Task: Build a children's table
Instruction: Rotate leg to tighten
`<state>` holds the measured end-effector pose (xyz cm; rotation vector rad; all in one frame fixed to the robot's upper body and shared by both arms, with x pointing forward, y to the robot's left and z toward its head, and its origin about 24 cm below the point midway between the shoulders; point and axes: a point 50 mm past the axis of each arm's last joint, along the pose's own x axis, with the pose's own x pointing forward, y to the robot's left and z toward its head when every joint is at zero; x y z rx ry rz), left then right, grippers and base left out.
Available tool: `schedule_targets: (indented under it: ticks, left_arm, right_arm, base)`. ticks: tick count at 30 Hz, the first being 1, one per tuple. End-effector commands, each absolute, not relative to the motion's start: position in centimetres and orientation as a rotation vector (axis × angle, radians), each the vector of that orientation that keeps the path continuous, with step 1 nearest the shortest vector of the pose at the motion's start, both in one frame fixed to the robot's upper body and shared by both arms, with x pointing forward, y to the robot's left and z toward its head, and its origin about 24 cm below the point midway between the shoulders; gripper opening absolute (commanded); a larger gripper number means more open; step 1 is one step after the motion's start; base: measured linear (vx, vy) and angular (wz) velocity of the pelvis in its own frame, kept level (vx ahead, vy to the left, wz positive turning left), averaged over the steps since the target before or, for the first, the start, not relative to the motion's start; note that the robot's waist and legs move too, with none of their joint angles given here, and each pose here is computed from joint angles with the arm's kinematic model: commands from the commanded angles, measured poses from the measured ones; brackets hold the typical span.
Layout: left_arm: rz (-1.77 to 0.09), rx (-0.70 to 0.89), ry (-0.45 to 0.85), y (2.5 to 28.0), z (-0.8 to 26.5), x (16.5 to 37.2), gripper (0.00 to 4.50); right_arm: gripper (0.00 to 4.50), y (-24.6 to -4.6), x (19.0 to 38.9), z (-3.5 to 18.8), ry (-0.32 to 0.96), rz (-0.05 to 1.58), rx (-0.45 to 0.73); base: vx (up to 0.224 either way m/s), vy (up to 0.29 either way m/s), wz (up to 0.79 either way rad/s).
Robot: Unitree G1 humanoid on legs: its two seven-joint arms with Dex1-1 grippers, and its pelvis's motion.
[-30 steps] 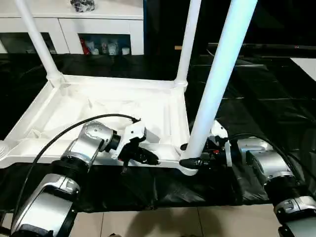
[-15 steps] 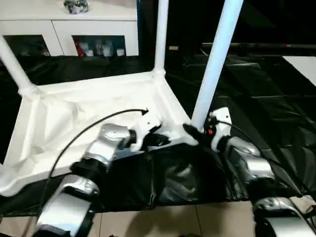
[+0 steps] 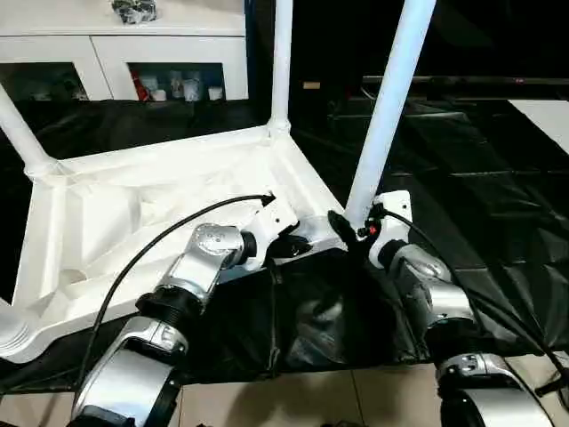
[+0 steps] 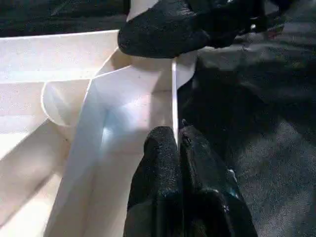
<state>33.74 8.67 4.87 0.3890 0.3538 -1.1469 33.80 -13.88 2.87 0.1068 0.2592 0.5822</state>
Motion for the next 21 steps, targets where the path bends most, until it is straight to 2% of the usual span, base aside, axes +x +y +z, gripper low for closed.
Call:
schedule_targets:
  ticks: [1, 5, 7, 8, 15, 18, 21]
  left_arm:
    - [-1.247, 0.425, 0.362, 7.9, 4.7, 33.1, 0.0]
    - [-1.381, 0.484, 0.406, 10.1, 5.0, 32.8, 0.0]
    - [-1.397, 0.487, 0.415, 10.3, 5.0, 32.7, 0.0]
    - [-1.44, 0.501, 0.429, 10.9, 5.1, 32.5, 0.0]
    - [-1.529, 0.528, 0.445, 11.7, 5.4, 32.2, 0.0]
    - [-1.541, 0.529, 0.451, 11.9, 5.4, 32.1, 0.0]
    - [-1.552, 0.529, 0.453, 12.0, 5.4, 32.1, 0.0]
  right_arm:
    - [3.84, -11.8, 33.2, 3.3, 0.271, 0.814, 0.086]
    - [3.84, -13.3, 31.3, 3.7, 0.33, 1.144, 0.008]
    - [3.84, -13.5, 31.0, 3.7, 0.348, 1.197, -0.008]
    - [3.84, -13.8, 30.4, 3.6, 0.375, 1.273, -0.032]
    - [3.84, -13.9, 29.9, 3.5, 0.421, 1.395, -0.084]
    - [3.5, -13.4, 30.0, 3.7, 0.421, 1.416, -0.077]
    - [3.34, -13.1, 29.8, 3.8, 0.439, 1.458, -0.061]
  base:
    - [0.0, 0.0, 0.0]
    - [0.0, 0.0, 0.0]
    - [0.0, 0.0, 0.0]
    - [0.0, 0.0, 0.0]
    - [0.0, 0.0, 0.0]
    - [0.0, 0.0, 0.0]
    - [0.0, 0.0, 0.0]
